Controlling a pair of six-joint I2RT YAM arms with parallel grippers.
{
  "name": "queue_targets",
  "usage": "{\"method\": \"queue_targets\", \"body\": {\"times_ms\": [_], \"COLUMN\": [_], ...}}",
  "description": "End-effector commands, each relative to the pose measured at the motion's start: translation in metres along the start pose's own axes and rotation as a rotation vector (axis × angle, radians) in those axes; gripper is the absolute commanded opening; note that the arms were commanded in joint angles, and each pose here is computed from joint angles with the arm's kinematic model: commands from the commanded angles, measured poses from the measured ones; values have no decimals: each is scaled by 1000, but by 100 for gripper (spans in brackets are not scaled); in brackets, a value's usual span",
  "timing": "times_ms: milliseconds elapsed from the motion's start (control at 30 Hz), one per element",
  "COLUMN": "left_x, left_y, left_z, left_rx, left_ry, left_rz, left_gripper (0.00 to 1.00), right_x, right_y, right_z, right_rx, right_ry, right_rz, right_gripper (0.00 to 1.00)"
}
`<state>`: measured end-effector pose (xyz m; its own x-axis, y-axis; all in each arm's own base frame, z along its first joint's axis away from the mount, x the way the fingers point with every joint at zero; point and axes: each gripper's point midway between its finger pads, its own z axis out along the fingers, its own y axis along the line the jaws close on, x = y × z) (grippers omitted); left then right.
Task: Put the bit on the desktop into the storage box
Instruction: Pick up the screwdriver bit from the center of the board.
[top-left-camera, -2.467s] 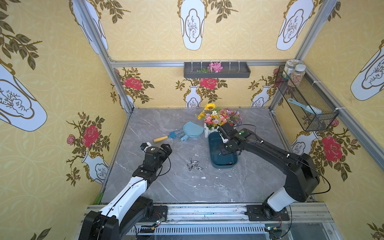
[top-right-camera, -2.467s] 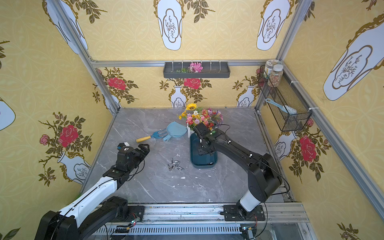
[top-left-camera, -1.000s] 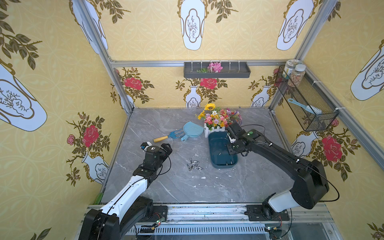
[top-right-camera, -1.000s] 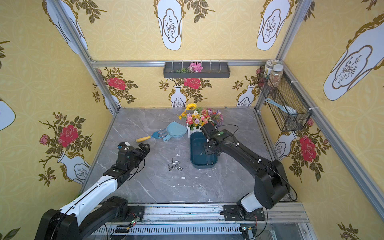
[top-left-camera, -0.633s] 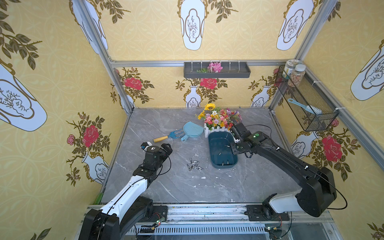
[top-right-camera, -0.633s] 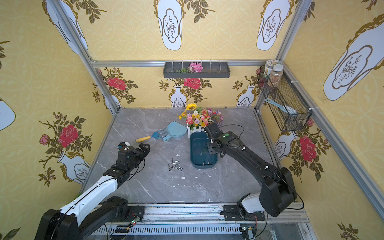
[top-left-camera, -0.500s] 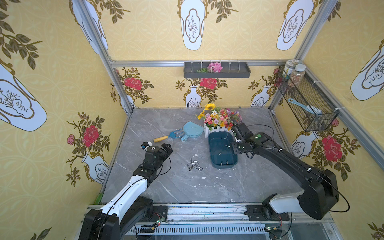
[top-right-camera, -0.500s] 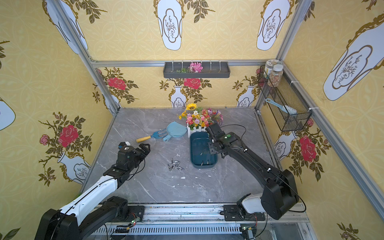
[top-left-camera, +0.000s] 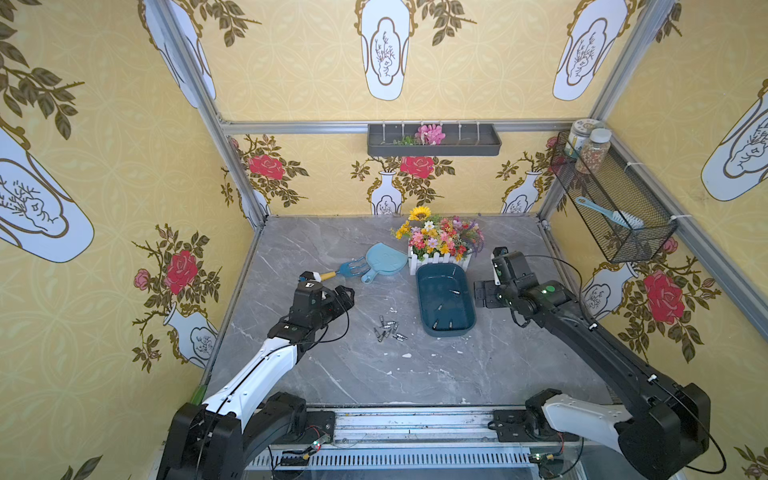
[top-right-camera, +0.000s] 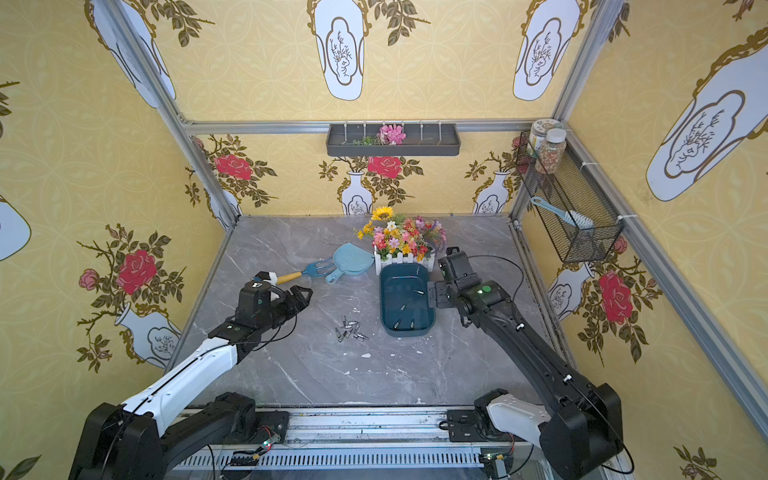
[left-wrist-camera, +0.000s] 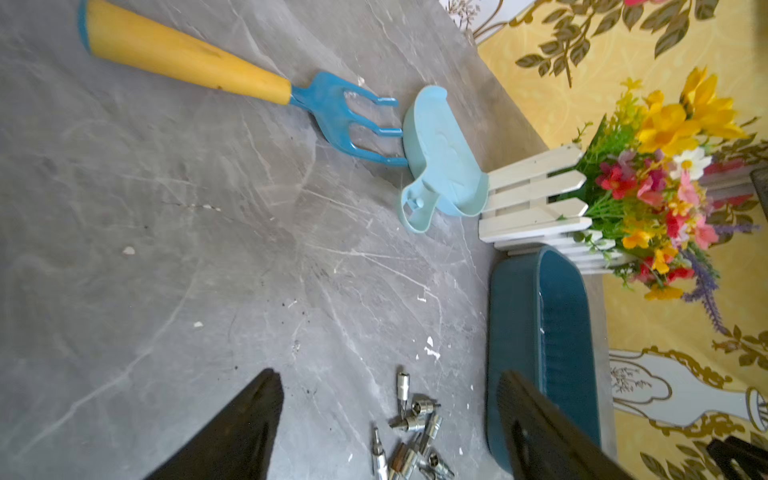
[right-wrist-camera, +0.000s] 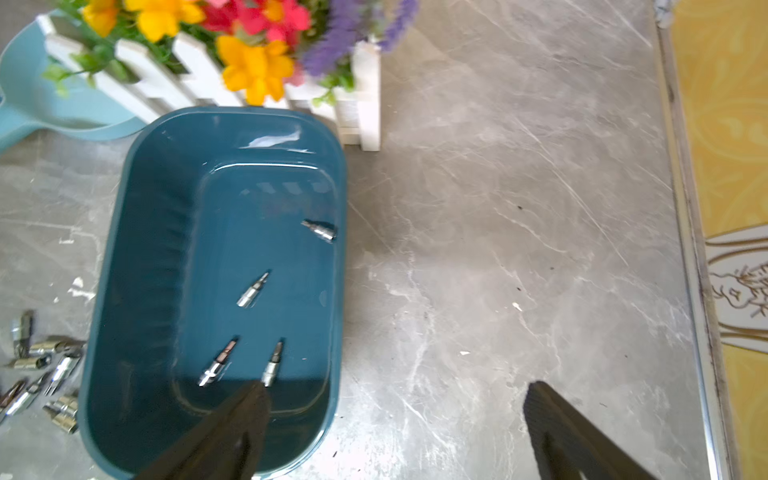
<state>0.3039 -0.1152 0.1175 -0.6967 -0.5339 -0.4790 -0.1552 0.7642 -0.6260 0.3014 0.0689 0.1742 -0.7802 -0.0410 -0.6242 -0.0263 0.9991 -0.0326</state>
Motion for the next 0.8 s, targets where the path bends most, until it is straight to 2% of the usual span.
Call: {"method": "queue_targets", "body": {"times_ms": [0, 233, 433, 567, 767], "left_x": [18, 44, 68, 73, 88], "left_y": [-5, -22, -21, -17, -21], "left_z": [4, 24, 44, 52, 66], "left_rx": [10, -20, -133, -232, -275], "left_ry": [104, 246, 358, 375, 437], "left_rz": [61, 170, 267, 347, 413], "left_gripper": [82, 79, 67, 64, 56], "right_x": [-14, -10, -6, -5, -5], "right_y": [-3, -13, -15, -16, -17], "right_z": [-2, 1, 4, 3, 1], "right_rx": [-53, -62, -63, -59, -61], "right_ry": [-71, -63, -54, -63, -75], "right_rz": [71, 119, 128, 137, 148], "right_gripper": [97, 97, 97, 97, 97]}}
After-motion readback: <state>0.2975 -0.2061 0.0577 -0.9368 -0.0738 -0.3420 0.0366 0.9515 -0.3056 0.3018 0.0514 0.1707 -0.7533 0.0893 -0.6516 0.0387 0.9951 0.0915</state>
